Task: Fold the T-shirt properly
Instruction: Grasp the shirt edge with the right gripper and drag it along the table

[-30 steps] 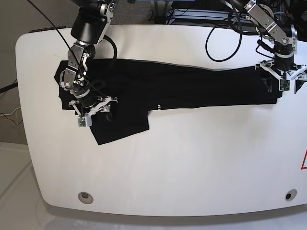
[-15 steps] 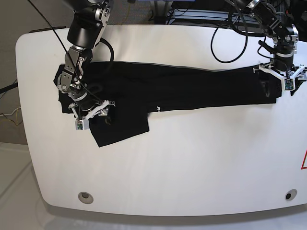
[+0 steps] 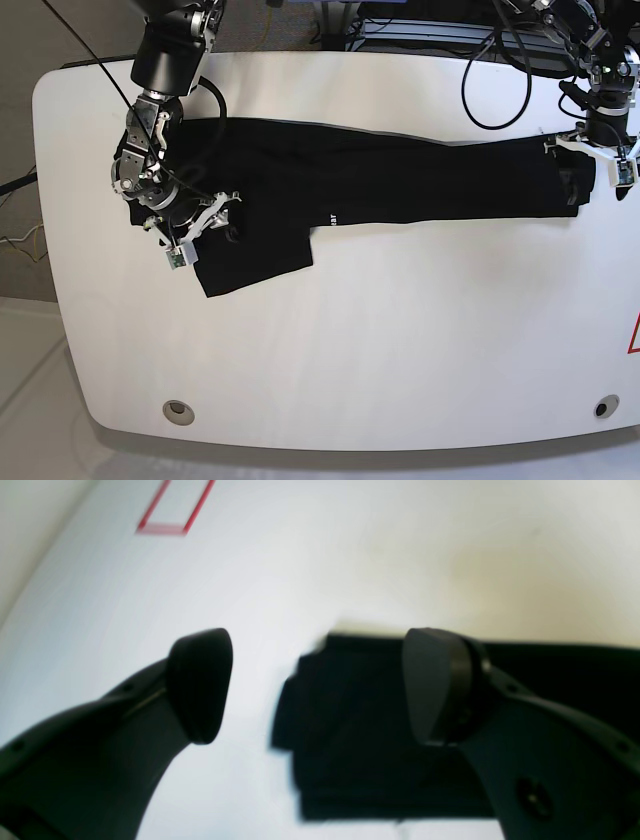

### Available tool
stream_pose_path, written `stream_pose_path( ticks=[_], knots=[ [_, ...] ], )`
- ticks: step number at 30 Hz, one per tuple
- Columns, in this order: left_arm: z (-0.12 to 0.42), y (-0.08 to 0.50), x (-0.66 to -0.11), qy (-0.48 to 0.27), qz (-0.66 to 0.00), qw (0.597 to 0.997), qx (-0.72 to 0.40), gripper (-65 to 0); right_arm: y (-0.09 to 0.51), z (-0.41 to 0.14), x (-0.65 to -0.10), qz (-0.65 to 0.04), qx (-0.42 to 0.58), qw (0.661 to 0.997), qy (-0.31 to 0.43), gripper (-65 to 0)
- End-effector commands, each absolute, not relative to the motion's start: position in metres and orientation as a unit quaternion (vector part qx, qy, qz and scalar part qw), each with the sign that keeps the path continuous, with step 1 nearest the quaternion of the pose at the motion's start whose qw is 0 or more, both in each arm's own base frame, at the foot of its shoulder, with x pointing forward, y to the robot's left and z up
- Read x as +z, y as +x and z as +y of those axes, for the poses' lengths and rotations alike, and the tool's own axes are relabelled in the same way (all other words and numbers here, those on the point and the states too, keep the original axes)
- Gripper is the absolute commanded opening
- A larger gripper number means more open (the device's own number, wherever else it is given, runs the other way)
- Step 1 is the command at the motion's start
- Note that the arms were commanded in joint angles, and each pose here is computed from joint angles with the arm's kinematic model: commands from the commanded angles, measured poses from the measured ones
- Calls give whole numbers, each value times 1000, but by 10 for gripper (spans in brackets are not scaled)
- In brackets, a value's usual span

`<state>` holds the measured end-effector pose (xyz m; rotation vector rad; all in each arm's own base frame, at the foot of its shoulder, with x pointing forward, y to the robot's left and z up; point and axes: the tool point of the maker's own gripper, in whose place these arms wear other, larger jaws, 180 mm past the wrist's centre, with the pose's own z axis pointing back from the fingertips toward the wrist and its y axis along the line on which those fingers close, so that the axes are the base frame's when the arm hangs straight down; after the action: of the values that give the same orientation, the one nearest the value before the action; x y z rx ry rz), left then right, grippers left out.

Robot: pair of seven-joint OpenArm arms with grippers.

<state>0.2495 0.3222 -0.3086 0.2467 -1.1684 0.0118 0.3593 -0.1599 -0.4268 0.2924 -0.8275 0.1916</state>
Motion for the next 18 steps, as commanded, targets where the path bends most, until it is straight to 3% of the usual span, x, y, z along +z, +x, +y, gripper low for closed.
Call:
stream_pose_path(
  ticks=[1,18],
  knots=[
    [322,258,-293,122,-581,805,0,-142,362,-166,-441,-368,82,915,141,-248],
    [329,257,-285,131,-588,798,-3,-128,357,-126,-451,-367,47,908,198,-255]
  ],
)
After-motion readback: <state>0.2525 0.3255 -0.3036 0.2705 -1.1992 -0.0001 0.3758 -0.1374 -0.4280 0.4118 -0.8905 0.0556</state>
